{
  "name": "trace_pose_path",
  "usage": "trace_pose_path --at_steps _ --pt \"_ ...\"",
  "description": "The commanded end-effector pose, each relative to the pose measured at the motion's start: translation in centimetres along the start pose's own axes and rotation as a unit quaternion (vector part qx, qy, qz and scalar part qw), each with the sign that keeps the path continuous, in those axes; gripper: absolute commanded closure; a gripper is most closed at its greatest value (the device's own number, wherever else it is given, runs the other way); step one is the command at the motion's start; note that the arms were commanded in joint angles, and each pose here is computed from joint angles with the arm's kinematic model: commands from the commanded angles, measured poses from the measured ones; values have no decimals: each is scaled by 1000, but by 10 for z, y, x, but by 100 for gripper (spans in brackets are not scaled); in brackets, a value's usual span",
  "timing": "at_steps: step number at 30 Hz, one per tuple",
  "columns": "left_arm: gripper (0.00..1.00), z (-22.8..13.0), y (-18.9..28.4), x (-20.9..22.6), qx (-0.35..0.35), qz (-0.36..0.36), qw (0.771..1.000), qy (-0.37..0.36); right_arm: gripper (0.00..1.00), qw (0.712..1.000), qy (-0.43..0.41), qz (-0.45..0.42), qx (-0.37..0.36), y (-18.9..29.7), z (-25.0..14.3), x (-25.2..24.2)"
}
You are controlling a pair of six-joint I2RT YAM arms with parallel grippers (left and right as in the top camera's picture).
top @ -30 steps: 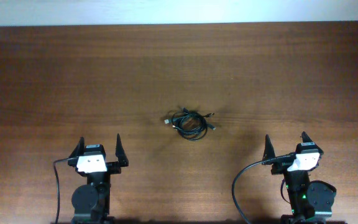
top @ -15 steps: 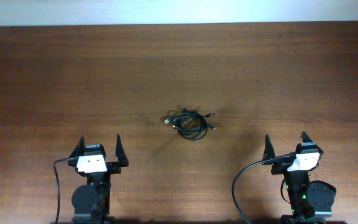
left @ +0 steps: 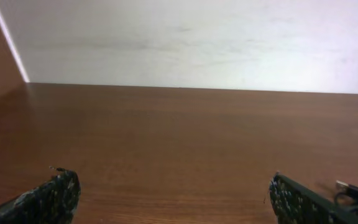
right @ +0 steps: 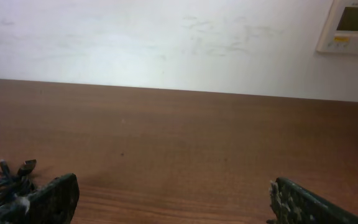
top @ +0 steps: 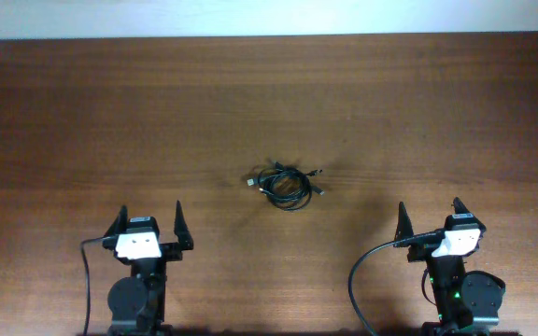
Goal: Untangle cables
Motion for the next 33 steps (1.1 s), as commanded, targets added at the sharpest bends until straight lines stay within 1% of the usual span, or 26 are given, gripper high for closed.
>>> trace_pose_path --at_steps 1,3,6,8,11,15,17,19,21,23,25,26,29,31,33 --pt "1 13 3 -28 -38 -99 994 3 2 1000 -2 -6 1 0 -2 -2" --pt "1 31 9 -41 -88 -153 984 0 2 1000 -2 -6 1 0 -2 -2" --pt "1 59 18 -46 -153 -178 972 -8 2 1000 -2 -6 1 0 -2 -2" --pt "1 75 24 -44 -178 -183 967 -12 2 1000 -2 -6 1 0 -2 -2" --pt "1 101 32 -39 -190 -183 964 -14 2 1000 -2 -6 1 0 -2 -2" --pt "1 130 36 -36 -166 -207 964 -13 2 1000 -2 -6 1 0 -2 -2" --pt "1 147 35 -41 -143 -243 959 -12 2 1000 -2 -6 0 0 -2 -2" --pt "1 162 27 -48 -99 -292 951 -19 2 1000 -2 -6 1 0 -2 -2" --pt "1 168 17 -54 -52 -328 943 -23 2 1000 -2 -6 1 0 -2 -2" --pt "1 169 3 -59 18 -361 932 -12 2 1000 -2 -6 1 0 -2 -2" --pt "1 166 -16 -62 115 -382 917 14 2 1000 -2 -6 1 0 -2 -2" --pt "1 164 -23 -63 153 -388 908 24 2 1000 -2 -6 1 0 -2 -2" --pt "1 154 -43 -69 258 -409 874 55 2 1000 -2 -6 1 0 -2 -2" --pt "1 152 -57 -81 289 -447 842 85 2 1000 -2 -6 1 0 -2 -2" --pt "2 148 -63 -97 303 -498 802 130 2 1000 -2 -6 0 0 -2 -2"
Point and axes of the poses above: each gripper's point midway between its finger pads, its own y axis back along the fingers, its own x axis along the line the jaws close on, z = x × y, the point moved 3 cm from there along y, back along the fingers, and after that the axes turned 13 degrees about -y, right-handed, at the moved point
